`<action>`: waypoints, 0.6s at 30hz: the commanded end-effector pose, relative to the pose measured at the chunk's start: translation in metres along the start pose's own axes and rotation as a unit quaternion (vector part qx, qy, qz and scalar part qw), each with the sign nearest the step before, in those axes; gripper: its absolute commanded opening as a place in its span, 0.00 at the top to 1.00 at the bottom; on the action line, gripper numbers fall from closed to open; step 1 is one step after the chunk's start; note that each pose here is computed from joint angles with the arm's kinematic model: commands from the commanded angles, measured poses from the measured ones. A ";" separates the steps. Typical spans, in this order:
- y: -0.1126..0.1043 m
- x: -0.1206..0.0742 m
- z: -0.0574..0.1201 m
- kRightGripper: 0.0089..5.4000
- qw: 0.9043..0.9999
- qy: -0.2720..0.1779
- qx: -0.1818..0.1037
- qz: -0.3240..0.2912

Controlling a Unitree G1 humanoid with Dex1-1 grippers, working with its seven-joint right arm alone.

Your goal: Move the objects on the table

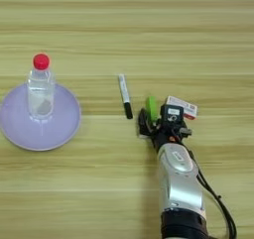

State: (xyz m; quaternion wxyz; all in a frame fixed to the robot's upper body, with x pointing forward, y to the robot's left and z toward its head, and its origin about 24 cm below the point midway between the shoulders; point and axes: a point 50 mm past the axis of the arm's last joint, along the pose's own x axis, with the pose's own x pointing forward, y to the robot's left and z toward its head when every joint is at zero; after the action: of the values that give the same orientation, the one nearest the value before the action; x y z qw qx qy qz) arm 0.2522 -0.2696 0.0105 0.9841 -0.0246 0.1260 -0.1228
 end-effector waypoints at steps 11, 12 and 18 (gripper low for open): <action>-0.003 0.006 0.023 0.53 0.999 -0.043 -0.013 0.006; -0.003 0.006 0.023 0.54 0.999 -0.043 -0.014 0.007; -0.002 0.005 0.023 0.67 0.999 -0.045 -0.014 0.009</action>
State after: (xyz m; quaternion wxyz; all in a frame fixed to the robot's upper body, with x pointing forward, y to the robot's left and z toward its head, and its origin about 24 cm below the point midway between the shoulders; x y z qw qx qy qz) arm 0.2527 -0.2674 0.0099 0.9850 -0.0243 0.1270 -0.1145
